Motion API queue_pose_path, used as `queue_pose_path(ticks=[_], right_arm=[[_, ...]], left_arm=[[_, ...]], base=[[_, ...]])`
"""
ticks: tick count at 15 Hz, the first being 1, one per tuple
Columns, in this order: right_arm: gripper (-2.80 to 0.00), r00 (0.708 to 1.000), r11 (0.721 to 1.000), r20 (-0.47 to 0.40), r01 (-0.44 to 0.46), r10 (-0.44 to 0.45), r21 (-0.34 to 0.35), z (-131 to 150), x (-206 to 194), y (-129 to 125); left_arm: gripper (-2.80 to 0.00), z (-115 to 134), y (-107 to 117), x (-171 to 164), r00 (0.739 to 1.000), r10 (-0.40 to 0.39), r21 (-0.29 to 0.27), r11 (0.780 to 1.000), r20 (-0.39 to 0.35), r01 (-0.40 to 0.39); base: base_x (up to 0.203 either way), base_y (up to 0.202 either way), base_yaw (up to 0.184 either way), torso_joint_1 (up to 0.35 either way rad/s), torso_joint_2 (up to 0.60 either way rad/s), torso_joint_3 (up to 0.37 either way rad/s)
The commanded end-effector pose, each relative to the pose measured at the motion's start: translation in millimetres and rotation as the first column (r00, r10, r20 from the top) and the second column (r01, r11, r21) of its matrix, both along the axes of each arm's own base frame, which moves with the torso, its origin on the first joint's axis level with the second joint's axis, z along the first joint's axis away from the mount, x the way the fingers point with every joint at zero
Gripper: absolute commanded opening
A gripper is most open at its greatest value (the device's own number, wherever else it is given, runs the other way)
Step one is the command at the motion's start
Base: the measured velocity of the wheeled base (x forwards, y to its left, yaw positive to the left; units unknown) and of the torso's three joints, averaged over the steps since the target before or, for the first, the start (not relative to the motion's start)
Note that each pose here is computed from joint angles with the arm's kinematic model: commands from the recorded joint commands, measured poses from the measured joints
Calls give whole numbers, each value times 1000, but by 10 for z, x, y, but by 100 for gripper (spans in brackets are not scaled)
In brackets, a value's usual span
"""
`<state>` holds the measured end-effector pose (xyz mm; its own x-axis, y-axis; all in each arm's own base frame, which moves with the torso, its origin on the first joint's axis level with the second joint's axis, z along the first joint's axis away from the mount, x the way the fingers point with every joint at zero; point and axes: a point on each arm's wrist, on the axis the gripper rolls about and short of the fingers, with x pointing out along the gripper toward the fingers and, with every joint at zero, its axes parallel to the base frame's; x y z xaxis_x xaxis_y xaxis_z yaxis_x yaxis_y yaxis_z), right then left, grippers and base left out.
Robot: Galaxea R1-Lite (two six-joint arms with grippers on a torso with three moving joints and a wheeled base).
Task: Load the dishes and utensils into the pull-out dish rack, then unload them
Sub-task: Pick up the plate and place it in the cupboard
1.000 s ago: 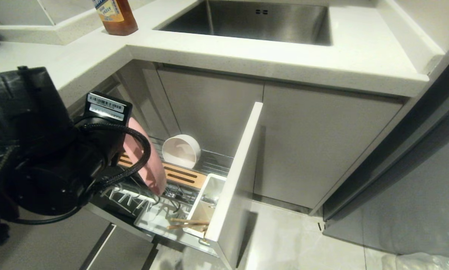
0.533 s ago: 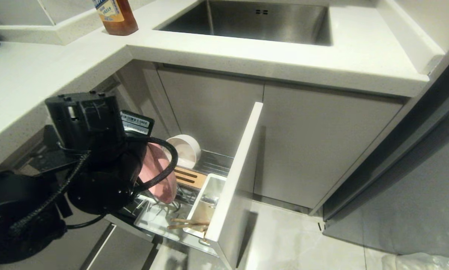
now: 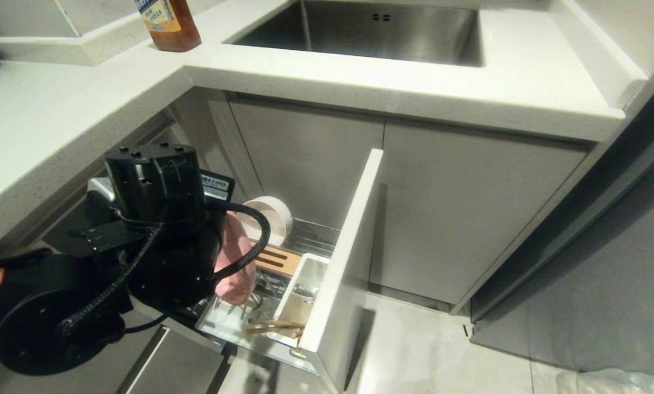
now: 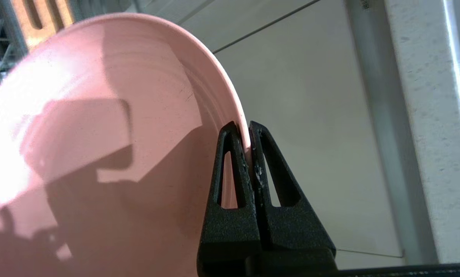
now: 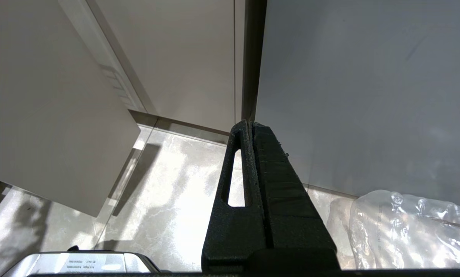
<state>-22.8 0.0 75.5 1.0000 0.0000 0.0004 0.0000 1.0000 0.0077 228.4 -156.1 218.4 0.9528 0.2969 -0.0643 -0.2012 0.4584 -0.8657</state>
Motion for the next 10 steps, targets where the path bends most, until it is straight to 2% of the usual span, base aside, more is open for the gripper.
queue_pose_path(ticks=[1, 6, 10], right_arm=[[-280, 1000, 1000, 0, 0, 0, 0, 0, 0, 0], [-280, 1000, 1000, 0, 0, 0, 0, 0, 0, 0], [-280, 1000, 1000, 0, 0, 0, 0, 0, 0, 0]], left_arm=[[-280, 40, -17, 5, 1000, 1, -2, 1000, 12, -1], [-280, 76, -22, 1, 1000, 10, -1, 1000, 22, -10], [-280, 83, -36, 39, 998, 29, -37, 999, 62, -27]], base=[[0, 0, 0, 0, 0, 0], [0, 0, 0, 0, 0, 0], [0, 0, 0, 0, 0, 0]])
